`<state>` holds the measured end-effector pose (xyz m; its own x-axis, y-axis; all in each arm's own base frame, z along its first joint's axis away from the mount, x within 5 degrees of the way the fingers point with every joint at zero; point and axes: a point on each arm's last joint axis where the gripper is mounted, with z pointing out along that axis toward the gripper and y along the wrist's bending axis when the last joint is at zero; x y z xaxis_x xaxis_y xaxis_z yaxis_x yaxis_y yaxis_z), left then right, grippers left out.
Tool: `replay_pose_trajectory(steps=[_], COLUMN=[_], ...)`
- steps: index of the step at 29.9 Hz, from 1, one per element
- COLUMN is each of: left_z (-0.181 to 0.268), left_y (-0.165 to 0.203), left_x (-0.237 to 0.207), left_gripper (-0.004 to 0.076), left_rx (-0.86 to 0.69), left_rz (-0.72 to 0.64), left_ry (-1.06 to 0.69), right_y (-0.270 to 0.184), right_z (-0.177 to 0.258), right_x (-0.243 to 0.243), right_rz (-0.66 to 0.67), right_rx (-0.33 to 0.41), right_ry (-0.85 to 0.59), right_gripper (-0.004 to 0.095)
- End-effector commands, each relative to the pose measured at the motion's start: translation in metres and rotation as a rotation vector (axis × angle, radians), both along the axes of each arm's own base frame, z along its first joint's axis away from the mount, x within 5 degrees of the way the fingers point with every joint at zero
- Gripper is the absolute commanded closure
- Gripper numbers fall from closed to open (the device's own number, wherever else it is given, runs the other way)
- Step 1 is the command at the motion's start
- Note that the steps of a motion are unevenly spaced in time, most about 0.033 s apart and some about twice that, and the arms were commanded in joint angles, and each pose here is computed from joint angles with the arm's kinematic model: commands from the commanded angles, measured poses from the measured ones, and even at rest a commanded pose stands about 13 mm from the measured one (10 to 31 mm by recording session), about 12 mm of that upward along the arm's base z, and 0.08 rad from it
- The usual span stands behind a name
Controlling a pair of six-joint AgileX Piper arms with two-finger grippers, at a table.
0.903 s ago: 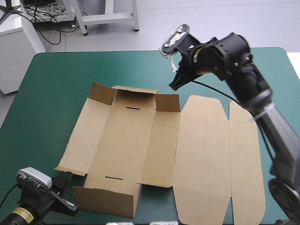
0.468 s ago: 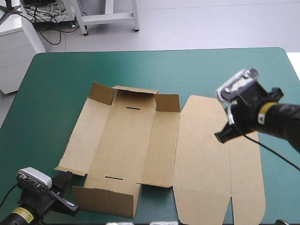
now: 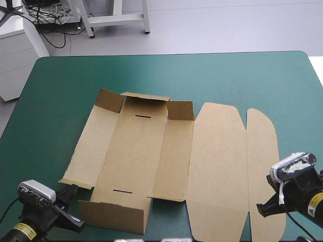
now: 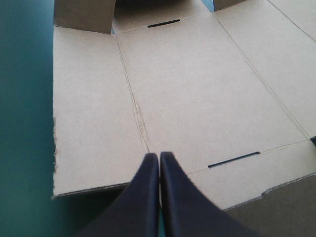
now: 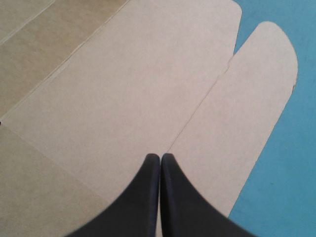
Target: Fold the box
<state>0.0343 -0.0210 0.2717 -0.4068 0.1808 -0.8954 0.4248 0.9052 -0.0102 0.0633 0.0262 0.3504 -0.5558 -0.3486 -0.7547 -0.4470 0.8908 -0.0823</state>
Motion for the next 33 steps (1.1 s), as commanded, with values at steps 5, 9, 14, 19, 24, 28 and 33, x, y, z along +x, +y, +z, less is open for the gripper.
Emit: replay_pose_trajectory(steps=[5,9,14,19,24,28,33], left_z=[0.016,0.016,0.016,0.017,0.029,0.05,0.073], left_y=[-0.001,-0.001,-0.003,-0.004,-0.005,-0.01,-0.018], left_x=[0.002,0.002,0.001,0.001,0.005,0.021,0.063], left_gripper=[0.0499,0.0258,0.0192,0.0195,0.0196,0.0196,0.0196], left_rx=[-0.048,-0.048,-0.083,-0.102,-0.15,-0.124,-0.006], left_rz=[0.002,0.002,-0.01,-0.011,0.014,0.022,0.073], left_ry=[-0.076,-0.076,-0.063,-0.06,-0.054,-0.03,0.075], right_y=[-0.008,-0.015,-0.019,-0.017,-0.013,-0.012,-0.012], right_z=[-0.019,-0.025,-0.034,-0.047,-0.055,-0.058,-0.058], right_x=[-0.023,-0.034,-0.04,-0.04,-0.039,-0.04,-0.04], right_rz=[0.026,0.032,0.018,0.026,0.036,0.043,0.045], right_rx=[0.156,0.192,0.221,0.227,0.234,0.246,0.245], right_ry=[-0.104,-0.148,-0.154,-0.118,-0.086,-0.067,-0.068], right_gripper=[0.092,0.092,0.092,0.092,0.092,0.092,0.092])
